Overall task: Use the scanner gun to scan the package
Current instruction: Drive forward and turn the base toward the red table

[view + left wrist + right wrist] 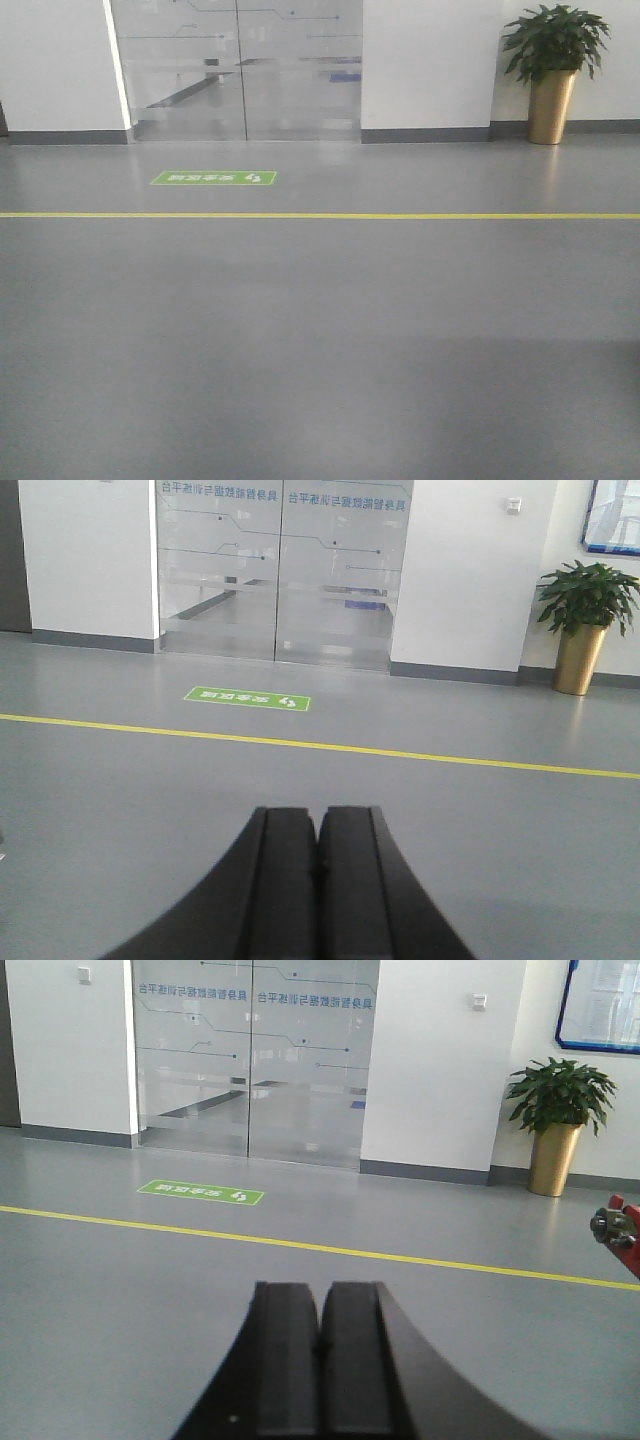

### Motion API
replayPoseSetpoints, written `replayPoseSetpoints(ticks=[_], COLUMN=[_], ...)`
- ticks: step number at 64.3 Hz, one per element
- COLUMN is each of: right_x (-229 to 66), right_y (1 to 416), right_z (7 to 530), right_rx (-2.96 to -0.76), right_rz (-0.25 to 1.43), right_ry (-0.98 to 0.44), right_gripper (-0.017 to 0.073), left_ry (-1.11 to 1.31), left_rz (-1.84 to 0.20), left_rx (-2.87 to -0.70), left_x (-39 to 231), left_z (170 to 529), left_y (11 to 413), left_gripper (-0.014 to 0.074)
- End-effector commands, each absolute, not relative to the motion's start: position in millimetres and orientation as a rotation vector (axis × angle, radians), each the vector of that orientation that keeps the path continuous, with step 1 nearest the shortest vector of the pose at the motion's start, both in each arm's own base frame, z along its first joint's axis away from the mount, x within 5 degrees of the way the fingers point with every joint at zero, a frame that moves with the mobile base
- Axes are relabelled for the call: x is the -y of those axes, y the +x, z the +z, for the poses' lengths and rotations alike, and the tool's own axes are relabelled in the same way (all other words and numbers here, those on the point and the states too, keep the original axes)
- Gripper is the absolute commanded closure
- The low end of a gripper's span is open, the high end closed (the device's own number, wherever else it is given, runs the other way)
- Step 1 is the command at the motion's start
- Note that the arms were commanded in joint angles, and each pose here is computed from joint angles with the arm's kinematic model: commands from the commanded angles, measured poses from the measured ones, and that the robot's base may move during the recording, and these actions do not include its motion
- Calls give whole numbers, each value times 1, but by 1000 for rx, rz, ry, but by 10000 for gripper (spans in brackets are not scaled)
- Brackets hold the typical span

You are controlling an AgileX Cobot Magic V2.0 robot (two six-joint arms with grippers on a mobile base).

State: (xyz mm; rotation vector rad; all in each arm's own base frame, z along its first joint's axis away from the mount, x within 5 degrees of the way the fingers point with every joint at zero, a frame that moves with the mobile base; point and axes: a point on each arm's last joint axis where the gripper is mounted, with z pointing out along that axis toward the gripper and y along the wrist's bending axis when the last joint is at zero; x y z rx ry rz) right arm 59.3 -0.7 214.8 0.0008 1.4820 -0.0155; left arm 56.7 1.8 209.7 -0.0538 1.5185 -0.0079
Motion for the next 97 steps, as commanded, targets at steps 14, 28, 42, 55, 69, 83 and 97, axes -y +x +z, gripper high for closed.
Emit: replayPoseSetpoints(ticks=[14,28,42,55,69,83,97], right_x=[1,1,1,1,1,1,1], right_y=[59,59,59,59,59,59,59], right_z=[217,217,217,217,217,217,217], right_rx=[-1459,-1459,-1459,-1459,-1459,-1459,-1459], right_rz=[-27,-27,-27,-27,-27,-27,-27], right_ry=[-11,-11,-11,-11,-11,-11,-11], right_gripper=[712,712,712,712,712,712,712], left_ry=[-57,-57,-57,-57,-57,-57,-57], left_rz=[-17,-17,-17,-17,-17,-17,-17], left_rx=[-1495,-1495,-1495,-1495,-1495,-1495,-1495], left_x=[-2,-2,-2,-2,-2,-2,-2], left_z=[212,212,212,212,212,212,212], left_y=[56,56,56,56,56,56,56], left_gripper=[704,704,704,704,704,704,704])
